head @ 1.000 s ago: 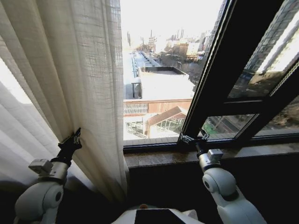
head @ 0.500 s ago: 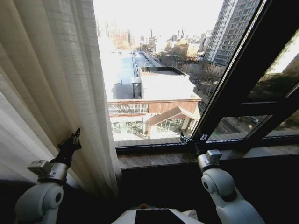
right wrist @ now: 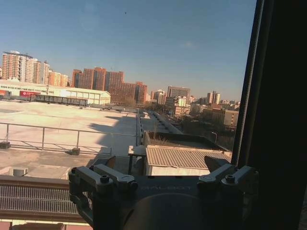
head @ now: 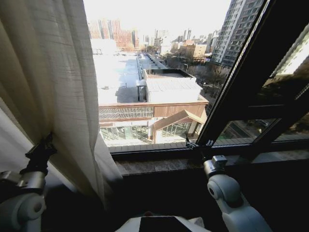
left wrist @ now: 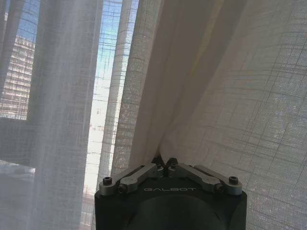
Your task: Open the curtains by pulling them apart, changing their state from closed to fully open.
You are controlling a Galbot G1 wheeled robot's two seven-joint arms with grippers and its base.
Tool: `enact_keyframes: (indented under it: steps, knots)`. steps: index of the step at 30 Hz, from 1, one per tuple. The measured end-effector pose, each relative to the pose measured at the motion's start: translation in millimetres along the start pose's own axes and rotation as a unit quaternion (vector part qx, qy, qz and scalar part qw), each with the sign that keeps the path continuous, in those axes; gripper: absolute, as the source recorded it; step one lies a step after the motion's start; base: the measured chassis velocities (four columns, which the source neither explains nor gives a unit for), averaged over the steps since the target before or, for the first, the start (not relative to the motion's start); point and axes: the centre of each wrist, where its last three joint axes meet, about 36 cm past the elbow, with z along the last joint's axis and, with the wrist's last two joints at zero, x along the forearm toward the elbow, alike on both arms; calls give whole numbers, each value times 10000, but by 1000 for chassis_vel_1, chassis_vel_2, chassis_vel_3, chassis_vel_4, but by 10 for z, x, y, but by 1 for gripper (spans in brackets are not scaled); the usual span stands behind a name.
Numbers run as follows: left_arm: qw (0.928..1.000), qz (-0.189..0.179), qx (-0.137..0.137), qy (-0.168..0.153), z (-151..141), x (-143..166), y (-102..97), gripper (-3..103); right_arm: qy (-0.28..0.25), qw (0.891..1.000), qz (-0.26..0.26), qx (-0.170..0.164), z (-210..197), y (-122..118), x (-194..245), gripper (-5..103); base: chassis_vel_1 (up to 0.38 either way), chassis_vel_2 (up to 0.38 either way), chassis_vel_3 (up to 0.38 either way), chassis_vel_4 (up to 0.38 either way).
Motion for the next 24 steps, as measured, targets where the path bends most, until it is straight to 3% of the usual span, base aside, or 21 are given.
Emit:
enact_keyframes:
  steps: [5,6,9,11,14,17,21,22,24]
  knots:
    - [9974,-716,-64,-26,11,-33,262,0,-4,10000,-73,22,56,35,-22,100,0,0,0,0]
    - [9974,-716,-64,-26,11,-33,262,0,-4,10000,-73,22,56,35,-22,100,0,0,0,0]
    - [9905,-1366,-130,-35,-22,-104,443,0,2,9999,-113,3,71,71,-32,100,0,0,0,0]
    - [9891,-1463,-138,-25,-29,-119,473,0,5,9999,-115,2,75,74,-33,100,0,0,0,0]
    - [9762,-2161,-205,29,-96,-239,708,0,32,9999,-118,6,101,84,-38,100,0,0,0,0]
    - [9702,-2413,-215,29,-125,-286,779,0,46,9999,-120,8,113,87,-43,100,0,0,0,0]
    - [9483,-3166,-214,34,-180,-451,940,0,59,9999,-139,0,136,118,-60,100,0,0,0,0]
    - [9483,-3166,-214,34,-180,-451,940,0,59,9999,-139,0,136,118,-60,100,0,0,0,0]
    - [9300,-3669,-215,5,-212,-561,1035,0,76,9999,-141,-8,151,130,-62,100,0,0,0,0]
